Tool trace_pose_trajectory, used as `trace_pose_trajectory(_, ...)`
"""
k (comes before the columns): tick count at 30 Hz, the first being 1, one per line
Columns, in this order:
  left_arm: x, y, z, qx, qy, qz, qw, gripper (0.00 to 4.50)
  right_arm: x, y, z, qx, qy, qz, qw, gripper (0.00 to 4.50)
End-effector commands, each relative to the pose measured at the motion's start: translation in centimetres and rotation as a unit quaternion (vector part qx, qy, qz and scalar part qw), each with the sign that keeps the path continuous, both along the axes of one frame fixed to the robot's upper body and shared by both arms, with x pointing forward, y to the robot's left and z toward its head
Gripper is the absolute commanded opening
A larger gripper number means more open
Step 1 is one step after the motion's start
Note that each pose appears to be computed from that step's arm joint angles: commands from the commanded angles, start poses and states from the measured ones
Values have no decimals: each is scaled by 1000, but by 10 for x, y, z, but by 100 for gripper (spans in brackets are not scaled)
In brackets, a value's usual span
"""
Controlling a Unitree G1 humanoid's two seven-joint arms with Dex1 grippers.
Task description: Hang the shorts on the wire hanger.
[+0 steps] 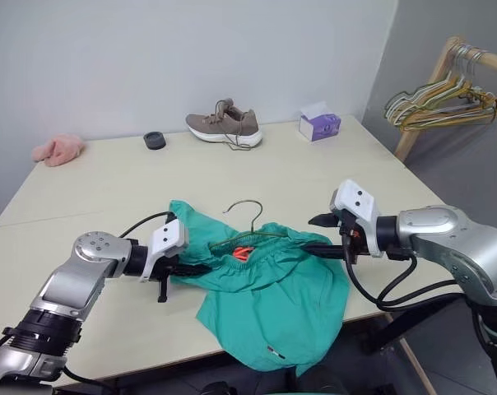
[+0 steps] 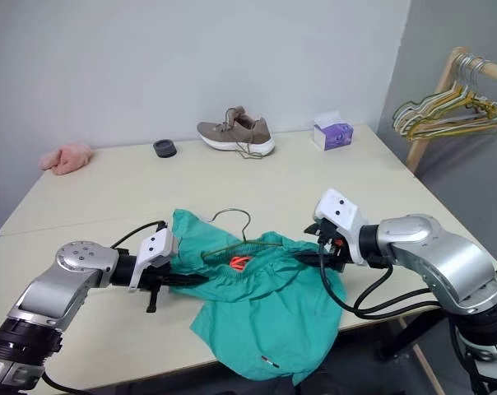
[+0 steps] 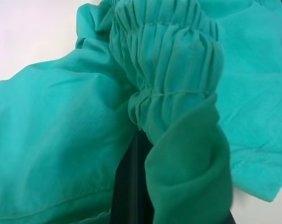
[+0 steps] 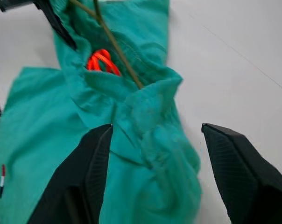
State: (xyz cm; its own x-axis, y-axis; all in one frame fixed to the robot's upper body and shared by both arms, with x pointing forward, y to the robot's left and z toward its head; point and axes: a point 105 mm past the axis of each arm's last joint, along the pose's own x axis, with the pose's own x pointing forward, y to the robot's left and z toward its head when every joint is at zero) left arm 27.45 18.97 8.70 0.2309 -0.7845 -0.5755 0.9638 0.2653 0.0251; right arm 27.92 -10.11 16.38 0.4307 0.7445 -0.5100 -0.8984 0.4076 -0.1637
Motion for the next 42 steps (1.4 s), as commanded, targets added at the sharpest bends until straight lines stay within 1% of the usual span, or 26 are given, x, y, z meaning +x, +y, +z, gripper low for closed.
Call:
trace_pose_trajectory(1, 2, -4, 7, -6, -23, -13, 1000, 0, 6, -3, -5, -17, -18, -7, 1000, 302)
trace_pose_trajectory(6, 4, -9, 8, -10, -25, -22, 999, 0, 2, 10, -22, -42, 6, 44, 998, 302)
trace_pose_trajectory(10, 6, -12, 11, -12, -27, -26, 999, 0, 6, 15, -32, -70, 12, 83, 994, 302)
trace_pose_trajectory(13, 5, -15, 12, -13, -26, -31, 999, 0, 11, 22, -34, -78, 11, 109, 991, 256)
trace_pose_trajectory(15, 4, -16, 12, -15, -25, -33, 999, 0, 12, 24, -34, -83, 11, 120, 989, 191)
trace_pose_trajectory(18, 3, -18, 13, -20, -27, -31, 999, 0, 14, 27, -35, -85, 9, 129, 988, 78)
trace_pose_trajectory(20, 4, -18, 14, -22, -30, -27, 999, 0, 14, 28, -36, -86, 8, 133, 987, 12)
trace_pose_trajectory(21, 5, -18, 15, -28, -33, -22, 999, 0, 15, 28, -36, -86, 8, 134, 987, 3)
trace_pose_trajectory(24, 11, -17, 19, -49, -34, 5, 998, 0, 16, 27, -35, -84, 6, 132, 988, 3)
trace_pose_trajectory(26, 16, -12, 21, -52, -42, 23, 998, 56, 17, 24, -35, -83, 7, 127, 988, 0)
trace_pose_trajectory(27, 17, -10, 22, -53, -44, 29, 997, 76, 17, 23, -34, -82, 7, 125, 989, 0)
trace_pose_trajectory(28, 23, -3, 24, -53, -58, 46, 996, 109, 17, 21, -34, -79, 11, 119, 990, 0)
trace_pose_trajectory(31, 48, 24, 36, -46, -130, 126, 982, 206, 19, 9, -32, -61, 27, 81, 994, 0)
trace_pose_trajectory(33, 59, 39, 44, -49, -163, 166, 971, 263, 21, -3, -33, -49, 40, 43, 997, 0)
trace_pose_trajectory(37, 64, 50, 48, -62, -180, 193, 963, 263, 21, -32, -37, -31, 60, -35, 997, 0)
trace_pose_trajectory(39, 62, 49, 47, -72, -171, 193, 963, 263, 20, -45, -38, -22, 68, -74, 995, 0)
trace_pose_trajectory(40, 60, 44, 46, -89, -155, 190, 965, 263, 19, -53, -39, -15, 71, -97, 993, 0)
trace_pose_trajectory(42, 52, 28, 47, -121, -120, 163, 972, 297, 15, -71, -41, -11, 71, -143, 987, 0)
